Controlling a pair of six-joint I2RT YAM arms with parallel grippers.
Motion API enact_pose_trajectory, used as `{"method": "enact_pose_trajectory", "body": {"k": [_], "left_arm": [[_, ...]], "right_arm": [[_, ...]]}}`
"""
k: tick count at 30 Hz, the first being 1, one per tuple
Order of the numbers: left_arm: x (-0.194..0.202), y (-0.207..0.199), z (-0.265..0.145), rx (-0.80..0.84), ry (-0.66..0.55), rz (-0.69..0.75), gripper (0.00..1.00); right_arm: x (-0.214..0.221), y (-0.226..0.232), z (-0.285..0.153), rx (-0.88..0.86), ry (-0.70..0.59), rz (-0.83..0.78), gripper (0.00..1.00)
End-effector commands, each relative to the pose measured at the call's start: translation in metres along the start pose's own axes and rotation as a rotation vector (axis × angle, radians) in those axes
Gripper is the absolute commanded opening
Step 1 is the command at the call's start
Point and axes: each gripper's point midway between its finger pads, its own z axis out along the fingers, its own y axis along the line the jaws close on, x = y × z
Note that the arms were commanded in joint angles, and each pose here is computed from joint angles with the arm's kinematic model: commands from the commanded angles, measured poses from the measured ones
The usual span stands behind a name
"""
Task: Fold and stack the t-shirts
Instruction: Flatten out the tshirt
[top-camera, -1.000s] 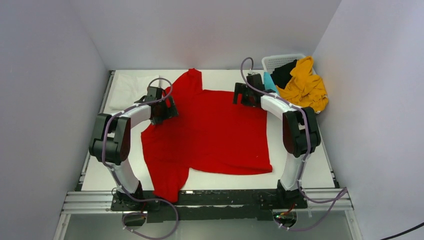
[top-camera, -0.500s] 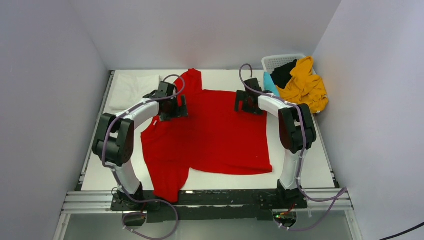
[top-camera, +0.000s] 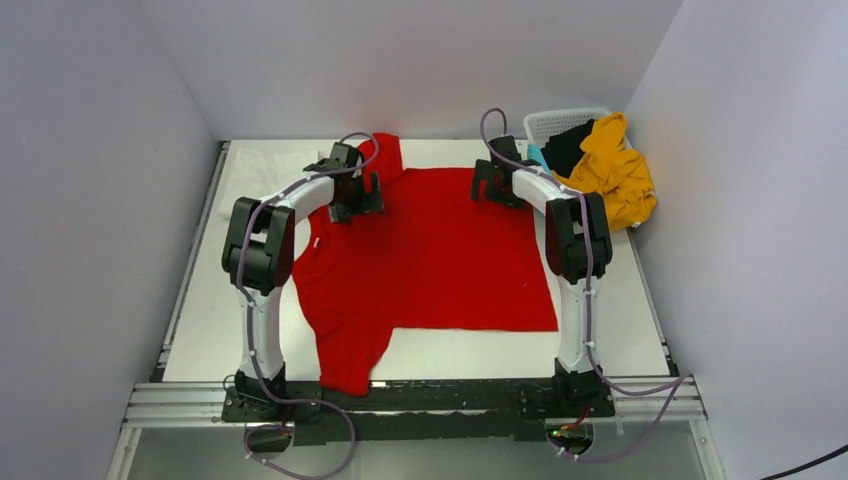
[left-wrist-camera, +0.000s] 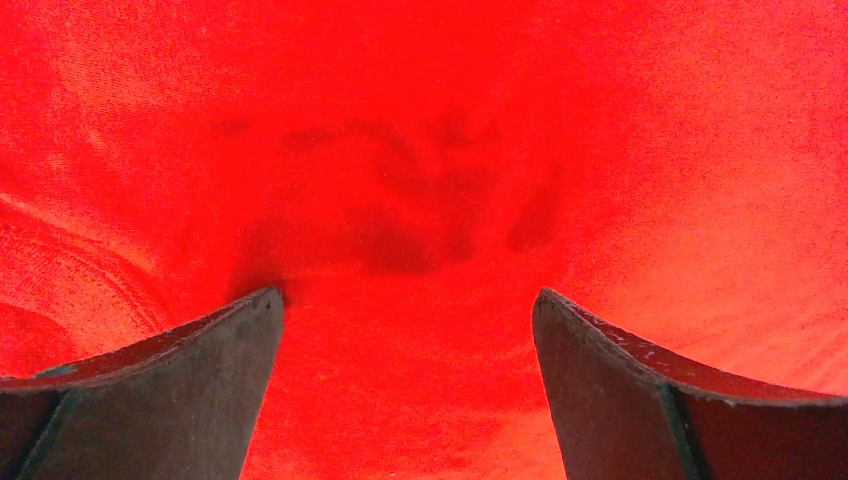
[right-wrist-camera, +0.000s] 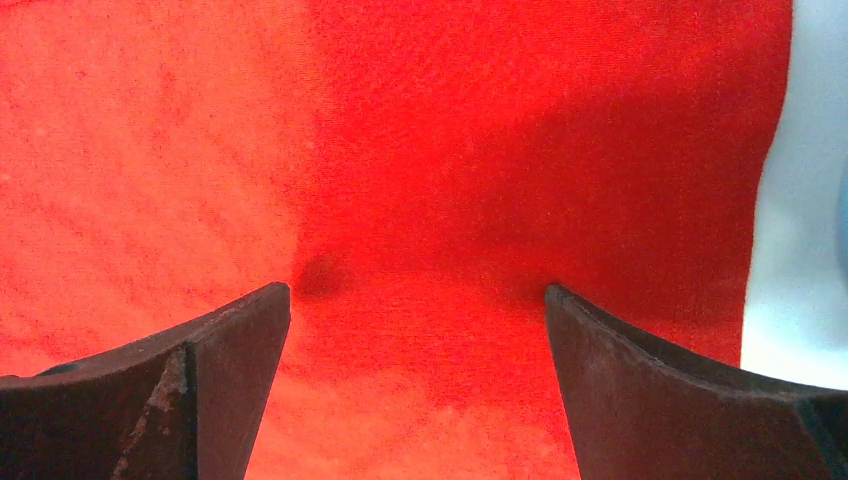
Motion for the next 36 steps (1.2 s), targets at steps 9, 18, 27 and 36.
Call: {"method": "enact_pose_trajectory", "body": {"k": [9, 18, 27, 36], "left_arm": [[-0.054, -0.014, 0.027, 0.069, -0.006, 0.013, 0.99], [-0.013, -0.028, -0.069, 0.103, -0.102, 0.069, 0.99], [0.148, 0.015, -0.146, 0.084, -0.036, -0.094, 0.99], [0.271, 0.065, -0.169, -0.009, 0.117, -0.174, 0.96]], "right_arm": [[-0.061, 0.004, 0.013, -0.027, -0.073, -0.059, 1.0], [-0.03, 0.043, -0.08, -0.171, -0.126, -0.116, 1.0], [0.152, 0.162, -0.198, -0.667, 0.094, -0.209, 0.92], [0.276, 0.216, -0.224, -0.714, 0.272, -0.345, 0.66]]}}
